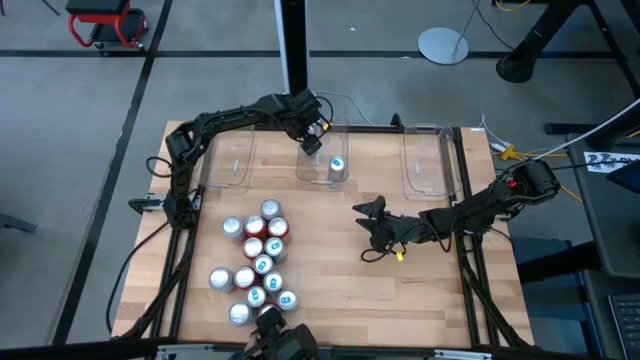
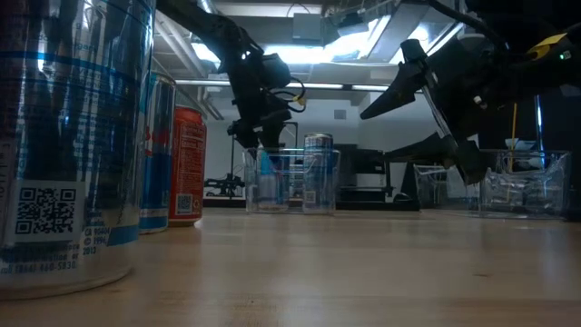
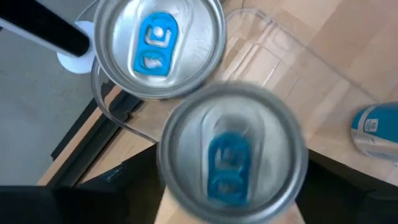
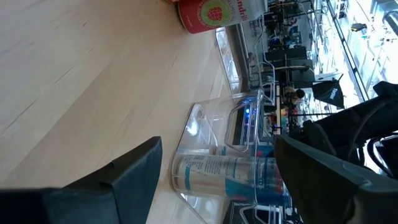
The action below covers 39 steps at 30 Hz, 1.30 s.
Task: Sort soda cans
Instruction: Put the blue soda can into the middle transparent bin
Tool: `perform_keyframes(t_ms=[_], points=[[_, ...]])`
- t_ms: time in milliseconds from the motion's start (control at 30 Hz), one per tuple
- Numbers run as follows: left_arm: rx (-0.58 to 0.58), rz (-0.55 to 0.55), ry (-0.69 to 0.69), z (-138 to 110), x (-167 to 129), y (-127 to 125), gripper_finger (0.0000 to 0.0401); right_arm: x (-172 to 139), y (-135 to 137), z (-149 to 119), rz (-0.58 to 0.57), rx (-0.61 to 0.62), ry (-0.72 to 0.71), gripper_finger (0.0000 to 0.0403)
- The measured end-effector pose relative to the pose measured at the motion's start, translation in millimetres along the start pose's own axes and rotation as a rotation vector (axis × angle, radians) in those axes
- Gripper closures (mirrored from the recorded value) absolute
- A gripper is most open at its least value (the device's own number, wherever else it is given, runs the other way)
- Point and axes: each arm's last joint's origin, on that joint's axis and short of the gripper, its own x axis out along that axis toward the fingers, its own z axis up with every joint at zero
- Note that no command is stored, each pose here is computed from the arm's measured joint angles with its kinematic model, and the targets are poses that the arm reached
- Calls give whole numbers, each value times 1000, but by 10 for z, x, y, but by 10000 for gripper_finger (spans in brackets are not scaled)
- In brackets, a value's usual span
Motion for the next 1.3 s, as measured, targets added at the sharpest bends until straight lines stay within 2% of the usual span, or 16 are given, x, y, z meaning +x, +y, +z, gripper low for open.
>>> perform_keyframes(t_ms=[200,333,533,667,833,1000,1167,1300], points=[[16,4,-2,2,0,1,23,0,0,0,0,0,0,93],[35,8,10,17,-76,10,3,0,2,-1,2,-1,1,93],[40,19,-22,22,-510,49,1,0,9,-5,7,0,4,93],[59,9,-91,-51,-973,0,1,0,9,-5,7,2,4,93],[158,-53,-185,-268,-1593,-262,1,0,7,-4,5,3,3,93],[223,-141,-229,-565,-2074,-576,1,0,6,-4,5,4,3,93],[275,-224,-216,-863,-2371,-844,1,0,9,-5,7,2,4,93],[305,-265,-163,-1070,-2496,-1002,1,0,9,-5,7,-7,4,93]])
